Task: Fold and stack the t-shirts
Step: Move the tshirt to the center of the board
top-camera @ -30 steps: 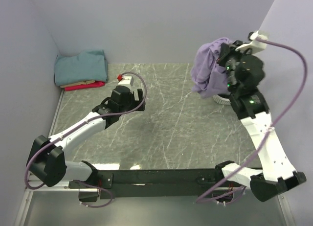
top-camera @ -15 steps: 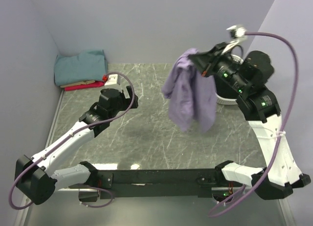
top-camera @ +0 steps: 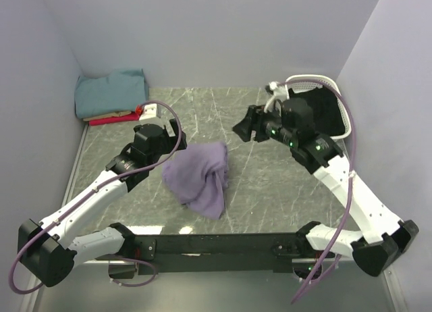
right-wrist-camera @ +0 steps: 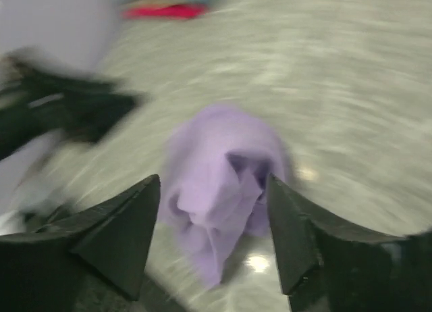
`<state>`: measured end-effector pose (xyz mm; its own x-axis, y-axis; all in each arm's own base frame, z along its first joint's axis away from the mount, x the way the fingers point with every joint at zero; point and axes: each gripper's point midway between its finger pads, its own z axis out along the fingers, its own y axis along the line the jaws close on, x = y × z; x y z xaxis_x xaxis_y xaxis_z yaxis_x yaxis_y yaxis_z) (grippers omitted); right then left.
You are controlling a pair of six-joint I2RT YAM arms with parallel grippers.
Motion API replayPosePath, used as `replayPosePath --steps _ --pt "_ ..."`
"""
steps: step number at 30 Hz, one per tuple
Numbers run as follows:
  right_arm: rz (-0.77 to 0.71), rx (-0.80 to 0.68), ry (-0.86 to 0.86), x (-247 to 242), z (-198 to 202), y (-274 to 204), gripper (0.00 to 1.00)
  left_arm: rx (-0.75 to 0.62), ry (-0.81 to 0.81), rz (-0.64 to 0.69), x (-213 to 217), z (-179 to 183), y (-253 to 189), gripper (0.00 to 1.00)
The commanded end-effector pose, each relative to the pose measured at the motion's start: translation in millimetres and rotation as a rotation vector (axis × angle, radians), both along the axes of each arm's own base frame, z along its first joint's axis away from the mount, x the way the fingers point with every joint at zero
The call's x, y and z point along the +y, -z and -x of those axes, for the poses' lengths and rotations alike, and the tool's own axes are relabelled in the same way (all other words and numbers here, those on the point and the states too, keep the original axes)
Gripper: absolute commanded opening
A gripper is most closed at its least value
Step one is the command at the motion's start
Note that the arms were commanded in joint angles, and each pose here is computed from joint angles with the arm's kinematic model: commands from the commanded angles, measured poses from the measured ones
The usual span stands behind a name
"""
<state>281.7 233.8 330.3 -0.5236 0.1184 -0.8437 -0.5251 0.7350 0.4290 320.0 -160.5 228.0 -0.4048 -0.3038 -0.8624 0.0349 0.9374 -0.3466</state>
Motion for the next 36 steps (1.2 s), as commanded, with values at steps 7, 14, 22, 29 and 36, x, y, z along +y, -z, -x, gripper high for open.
replayPosePath --steps 7,14,22,29,36 --pt "0.144 -0.085 0.294 -67 -43 12 0.67 0.019 -0.026 -0.031 4 -5 -2 0.99" --pt "0.126 0.116 -0.111 16 14 92 0.63 0.081 -0.372 -0.108 73 -5 13 0.99" --pt "0.266 0.153 -0.231 39 49 146 0.66 0.108 -0.532 -0.045 120 -14 13 0.99" --pt "0.481 0.165 -0.487 91 88 204 0.65 0.213 -0.615 -0.004 139 -9 50 0.99" --pt "0.595 0.029 -0.481 129 80 214 0.68 0.217 -0.618 0.001 150 -9 50 0.99"
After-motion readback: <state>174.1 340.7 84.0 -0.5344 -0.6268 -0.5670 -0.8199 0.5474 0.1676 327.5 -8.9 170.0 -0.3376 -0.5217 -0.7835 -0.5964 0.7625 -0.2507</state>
